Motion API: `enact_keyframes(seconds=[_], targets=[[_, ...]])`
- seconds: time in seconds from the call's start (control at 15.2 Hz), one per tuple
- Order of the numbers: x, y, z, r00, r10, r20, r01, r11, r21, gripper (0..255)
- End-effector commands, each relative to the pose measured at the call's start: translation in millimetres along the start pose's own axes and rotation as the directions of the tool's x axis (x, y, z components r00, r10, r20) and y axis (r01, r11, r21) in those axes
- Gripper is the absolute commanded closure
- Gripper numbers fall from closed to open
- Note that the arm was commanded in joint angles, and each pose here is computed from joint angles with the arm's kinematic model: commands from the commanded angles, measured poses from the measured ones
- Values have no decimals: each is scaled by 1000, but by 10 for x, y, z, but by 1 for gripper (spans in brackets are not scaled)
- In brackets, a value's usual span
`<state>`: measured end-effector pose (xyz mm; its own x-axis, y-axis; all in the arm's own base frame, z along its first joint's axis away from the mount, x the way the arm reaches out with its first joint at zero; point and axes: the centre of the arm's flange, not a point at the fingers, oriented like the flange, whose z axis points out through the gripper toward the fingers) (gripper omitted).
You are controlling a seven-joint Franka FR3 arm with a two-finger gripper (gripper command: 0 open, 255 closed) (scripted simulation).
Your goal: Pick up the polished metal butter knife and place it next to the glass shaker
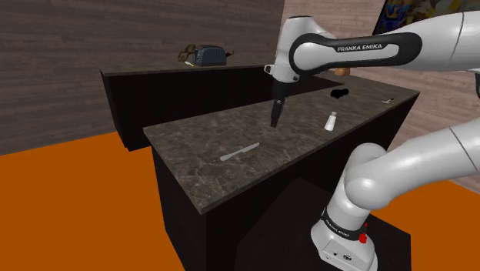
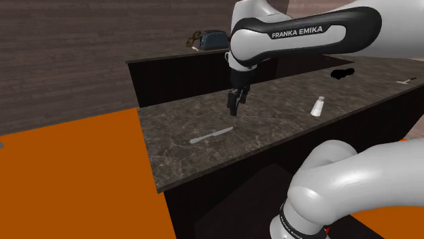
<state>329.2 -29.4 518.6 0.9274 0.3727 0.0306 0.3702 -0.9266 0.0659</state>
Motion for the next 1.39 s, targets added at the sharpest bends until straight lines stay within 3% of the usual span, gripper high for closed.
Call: enact_keyframes(seconds=[0.0,0.2,0.4,0.59,0.79,0.86,1.32], targets=[[61,124,223,991,-131,-34,132,991,13,0],[218,267,548,948,-309,-83,312,950,28,0],[413,370,868,871,-474,-133,482,876,34,0],[635,425,1181,763,-620,-183,635,772,31,0],[877,431,1484,628,-743,-231,766,642,18,0],[918,426,1533,604,-761,-238,785,619,15,0],[968,354,1892,604,-761,-238,785,619,15,0]])
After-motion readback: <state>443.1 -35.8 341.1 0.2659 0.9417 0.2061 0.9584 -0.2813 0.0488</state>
